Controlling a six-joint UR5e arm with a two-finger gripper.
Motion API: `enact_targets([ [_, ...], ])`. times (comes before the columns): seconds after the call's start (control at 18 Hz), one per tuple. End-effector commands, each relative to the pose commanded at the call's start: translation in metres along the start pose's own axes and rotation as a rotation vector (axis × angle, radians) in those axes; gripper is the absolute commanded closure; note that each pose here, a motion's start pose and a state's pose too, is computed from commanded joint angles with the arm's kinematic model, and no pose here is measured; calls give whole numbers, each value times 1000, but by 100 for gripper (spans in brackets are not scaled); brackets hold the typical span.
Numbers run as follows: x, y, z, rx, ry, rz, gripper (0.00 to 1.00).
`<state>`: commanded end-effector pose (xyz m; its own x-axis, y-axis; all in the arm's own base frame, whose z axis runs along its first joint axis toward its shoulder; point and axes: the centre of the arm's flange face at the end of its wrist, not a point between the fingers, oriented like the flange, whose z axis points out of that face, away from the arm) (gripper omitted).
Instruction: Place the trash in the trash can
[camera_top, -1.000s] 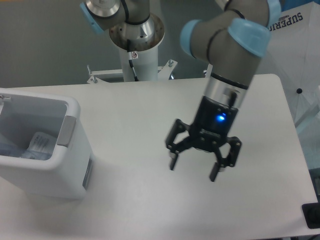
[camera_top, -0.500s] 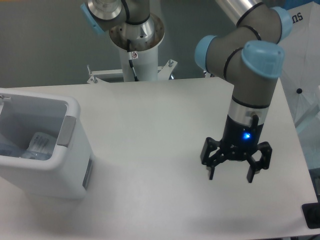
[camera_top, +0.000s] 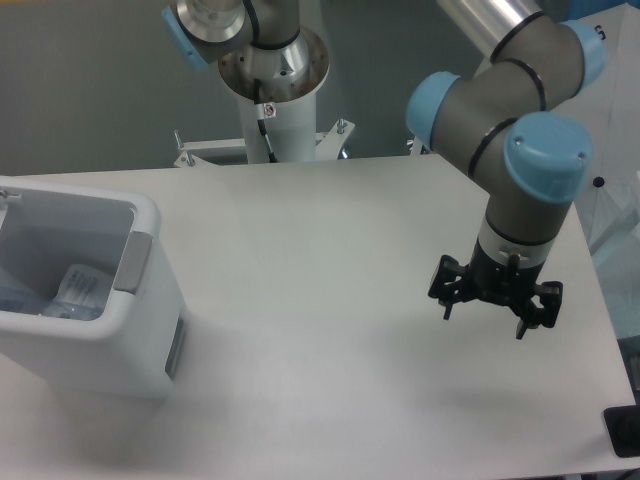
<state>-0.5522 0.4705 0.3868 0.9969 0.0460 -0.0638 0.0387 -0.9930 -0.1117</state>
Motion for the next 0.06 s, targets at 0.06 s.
enact_targets([
  [0.06,0,0,1,-2,0,0,0],
])
